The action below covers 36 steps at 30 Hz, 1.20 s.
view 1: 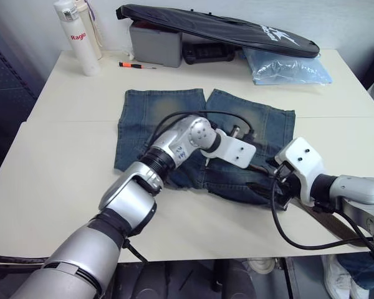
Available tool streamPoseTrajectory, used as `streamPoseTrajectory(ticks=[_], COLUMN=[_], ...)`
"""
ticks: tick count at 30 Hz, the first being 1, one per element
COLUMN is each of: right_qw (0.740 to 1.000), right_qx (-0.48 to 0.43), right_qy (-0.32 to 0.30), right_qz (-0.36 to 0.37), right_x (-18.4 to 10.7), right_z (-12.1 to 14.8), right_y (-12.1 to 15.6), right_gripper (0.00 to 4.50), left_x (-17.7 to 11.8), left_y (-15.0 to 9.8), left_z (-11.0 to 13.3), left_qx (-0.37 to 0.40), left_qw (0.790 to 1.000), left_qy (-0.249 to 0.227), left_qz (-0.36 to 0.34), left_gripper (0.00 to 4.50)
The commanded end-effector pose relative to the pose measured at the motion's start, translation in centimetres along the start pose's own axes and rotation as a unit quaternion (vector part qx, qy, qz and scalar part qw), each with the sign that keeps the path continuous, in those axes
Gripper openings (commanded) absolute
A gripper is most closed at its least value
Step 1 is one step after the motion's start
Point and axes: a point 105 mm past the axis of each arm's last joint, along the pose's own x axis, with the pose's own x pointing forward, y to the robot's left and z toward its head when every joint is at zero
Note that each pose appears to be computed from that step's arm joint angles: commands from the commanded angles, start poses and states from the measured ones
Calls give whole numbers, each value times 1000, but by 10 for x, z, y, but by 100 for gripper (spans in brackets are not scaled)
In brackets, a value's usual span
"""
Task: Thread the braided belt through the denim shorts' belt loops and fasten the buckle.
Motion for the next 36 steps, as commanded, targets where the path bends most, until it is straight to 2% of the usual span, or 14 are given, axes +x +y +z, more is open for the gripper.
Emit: streamPoseTrajectory(ticks=[1, 7, 8, 13, 15, 18, 23, 29, 32, 36], right_qw=[1000, 993, 992, 987, 986, 985, 984, 985, 986, 988], right_qx=[12, 90, 97, 118, 109, 111, 116, 119, 115, 105], right_qy=[22, 39, 48, 92, 111, 115, 118, 107, 101, 94], right_qz=[-12, -65, -65, -64, -60, -62, -69, -65, -60, -63], right_x=[5, 21, 24, 34, 35, 35, 34, 37, 38, 37], right_z=[-15, -43, -49, -72, -79, -82, -86, -82, -78, -75], right_y=[-1, -11, -10, -6, -3, -4, -6, -6, -6, -9], right_gripper=[321, 22, 10, 10, 10, 10, 10, 10, 10, 10], left_x=[-2, -9, -11, -23, -31, -51, -73, -72, -68, -68], left_y=[14, 24, 25, 35, 35, 30, 19, 5, -1, 0], left_z=[9, 5, 4, 4, 2, -17, -34, -27, -26, -23], left_qx=[27, 46, 51, 73, 82, 90, 71, 22, 5, -29], left_qw=[999, 998, 998, 996, 996, 993, 991, 996, 996, 997], left_qy=[-3, 13, 16, 26, 32, 72, 93, 60, 58, 44], left_qz=[26, 36, 36, 35, 15, -26, -63, -68, -72, -54], left_gripper=[0, 0, 0, 0, 0, 0, 0, 0, 0, 0])
